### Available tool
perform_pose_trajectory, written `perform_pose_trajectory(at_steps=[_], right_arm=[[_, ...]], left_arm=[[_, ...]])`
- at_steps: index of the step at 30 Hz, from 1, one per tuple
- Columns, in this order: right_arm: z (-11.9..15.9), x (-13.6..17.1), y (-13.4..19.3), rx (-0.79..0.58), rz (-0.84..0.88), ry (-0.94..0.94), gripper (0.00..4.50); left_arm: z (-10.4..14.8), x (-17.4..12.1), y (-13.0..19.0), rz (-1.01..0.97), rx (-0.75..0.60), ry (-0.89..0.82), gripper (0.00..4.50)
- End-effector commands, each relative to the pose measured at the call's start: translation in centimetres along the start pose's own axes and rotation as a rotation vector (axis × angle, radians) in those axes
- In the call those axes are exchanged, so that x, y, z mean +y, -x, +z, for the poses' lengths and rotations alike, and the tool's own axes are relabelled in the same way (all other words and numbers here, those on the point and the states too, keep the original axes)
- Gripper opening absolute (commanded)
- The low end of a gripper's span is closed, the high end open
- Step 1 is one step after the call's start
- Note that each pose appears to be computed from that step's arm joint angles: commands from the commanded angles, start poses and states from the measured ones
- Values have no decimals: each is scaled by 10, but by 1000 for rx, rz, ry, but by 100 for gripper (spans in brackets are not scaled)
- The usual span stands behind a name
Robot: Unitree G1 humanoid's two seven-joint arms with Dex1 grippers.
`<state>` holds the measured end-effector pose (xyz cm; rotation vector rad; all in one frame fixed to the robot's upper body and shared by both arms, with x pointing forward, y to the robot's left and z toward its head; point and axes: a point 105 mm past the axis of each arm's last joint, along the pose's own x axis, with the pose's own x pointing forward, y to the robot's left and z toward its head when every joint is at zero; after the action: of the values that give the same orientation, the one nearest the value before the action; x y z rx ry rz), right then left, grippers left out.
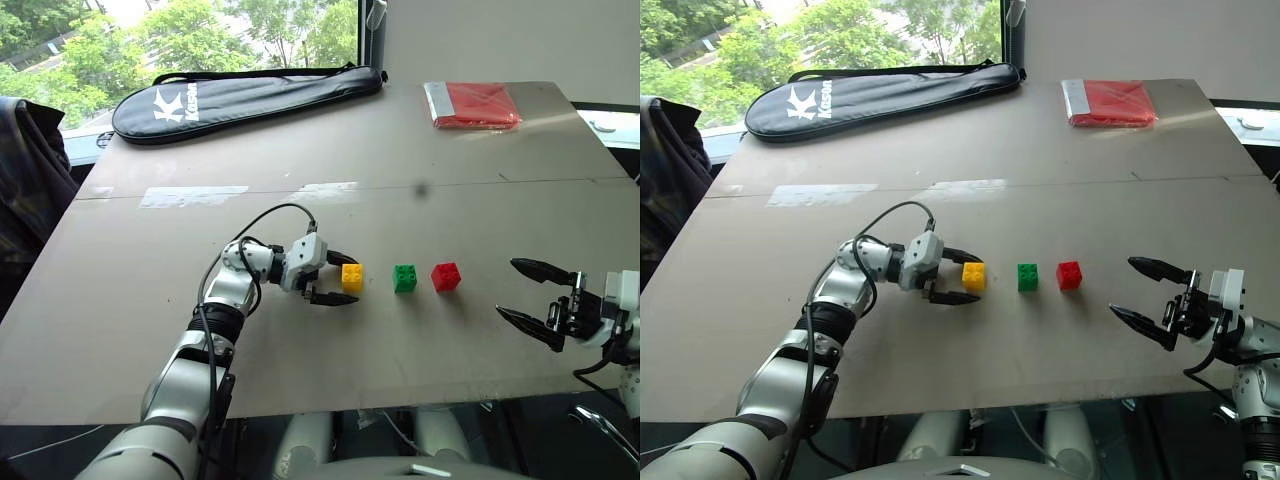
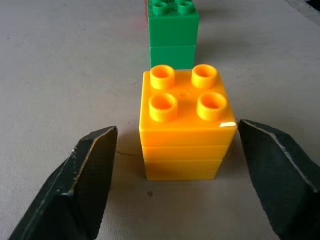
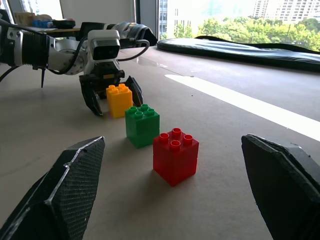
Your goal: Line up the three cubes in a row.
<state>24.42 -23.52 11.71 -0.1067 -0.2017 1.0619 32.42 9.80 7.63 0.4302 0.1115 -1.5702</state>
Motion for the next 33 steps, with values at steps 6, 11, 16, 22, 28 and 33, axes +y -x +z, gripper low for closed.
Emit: perform_pose_trajectory(at_steps=[6, 11, 16, 22, 28, 33], right_arm=[[9, -5, 1, -19, -14, 52, 450], [7, -4, 0, -19, -10, 49, 450], [6, -3, 0, -20, -6, 38, 450], [-2, 4, 5, 6, 5, 13, 450], [-15, 10, 15, 55, 5, -14, 450], [-27, 10, 26, 91, -22, -39, 450]], left_arm=[[-13, -11, -3, -54, 39, 40, 448], [-11, -14, -2, -52, 23, 34, 448], [-2, 1, 10, 76, -13, -2, 448], [21, -8, 41, 198, -77, 4, 448], [19, -45, 59, 407, -40, 81, 448], [1, -84, 63, 589, 14, 206, 448]])
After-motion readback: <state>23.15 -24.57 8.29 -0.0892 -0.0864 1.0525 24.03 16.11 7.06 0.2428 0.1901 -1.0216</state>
